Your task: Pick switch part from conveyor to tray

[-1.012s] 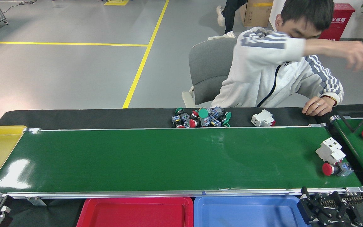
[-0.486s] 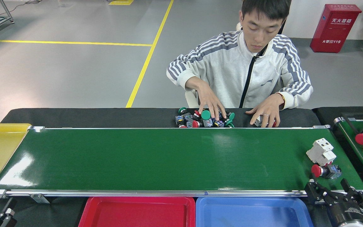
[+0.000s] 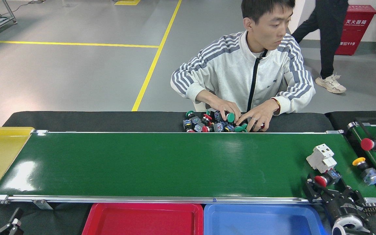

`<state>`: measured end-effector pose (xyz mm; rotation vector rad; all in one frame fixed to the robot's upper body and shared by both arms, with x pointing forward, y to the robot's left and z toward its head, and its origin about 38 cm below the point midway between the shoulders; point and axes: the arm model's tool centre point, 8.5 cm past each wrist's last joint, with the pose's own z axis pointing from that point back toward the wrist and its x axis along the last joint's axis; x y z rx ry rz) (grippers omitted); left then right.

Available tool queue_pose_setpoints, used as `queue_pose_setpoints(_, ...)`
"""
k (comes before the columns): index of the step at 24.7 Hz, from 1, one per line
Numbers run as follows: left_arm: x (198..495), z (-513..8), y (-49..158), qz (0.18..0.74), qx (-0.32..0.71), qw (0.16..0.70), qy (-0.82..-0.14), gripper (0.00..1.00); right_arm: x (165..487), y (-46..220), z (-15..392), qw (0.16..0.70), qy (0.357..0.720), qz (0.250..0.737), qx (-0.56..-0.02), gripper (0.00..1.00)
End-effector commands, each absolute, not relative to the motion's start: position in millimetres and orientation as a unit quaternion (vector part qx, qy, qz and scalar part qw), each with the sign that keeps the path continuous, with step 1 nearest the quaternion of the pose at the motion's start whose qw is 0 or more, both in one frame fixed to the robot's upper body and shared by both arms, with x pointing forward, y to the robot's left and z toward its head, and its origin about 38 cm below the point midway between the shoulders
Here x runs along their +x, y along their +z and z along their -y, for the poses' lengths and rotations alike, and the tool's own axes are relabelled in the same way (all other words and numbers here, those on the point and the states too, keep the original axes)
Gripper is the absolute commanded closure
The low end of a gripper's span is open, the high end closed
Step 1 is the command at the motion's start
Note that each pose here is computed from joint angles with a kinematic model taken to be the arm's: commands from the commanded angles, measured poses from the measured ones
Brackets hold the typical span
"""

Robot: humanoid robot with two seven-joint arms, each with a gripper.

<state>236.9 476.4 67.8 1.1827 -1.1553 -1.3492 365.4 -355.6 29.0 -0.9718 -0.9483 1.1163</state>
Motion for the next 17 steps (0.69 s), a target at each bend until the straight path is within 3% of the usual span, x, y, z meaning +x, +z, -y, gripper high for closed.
queue_pose_setpoints(1, 241, -477, 76, 0.481, 0.49, 0.471, -0.554, 0.0, 372, 40, 356, 0.618, 0.5, 0.425, -0.433, 0.42)
queue_pose_setpoints(4, 240, -476, 75, 0.481, 0.488, 0.472, -0.554, 0.0, 370, 42, 361, 0.611, 0.507, 0.422, -0.437, 0.74)
queue_pose_setpoints(6, 239, -477, 74, 0.478, 0.49, 0.474, -0.554, 0.0, 371, 43, 359, 0.608, 0.509, 0.426, -0.436, 0.89)
queue_pose_setpoints(10, 239, -480, 76, 0.475, 0.496, 0.476, -0.549, 0.0, 373, 51, 349, 0.589, 0.517, 0.449, -0.429, 0.98)
queue_pose_setpoints(14, 240, -486, 77, 0.46, 0.512, 0.484, -0.54, 0.0, 368, 70, 334, 0.556, 0.524, 0.478, -0.432, 0.99)
queue_pose_setpoints(17, 245, -488, 81, 0.462, 0.516, 0.479, -0.54, 0.0, 361, 97, 259, 0.46, 0.572, 0.559, -0.386, 0.99)
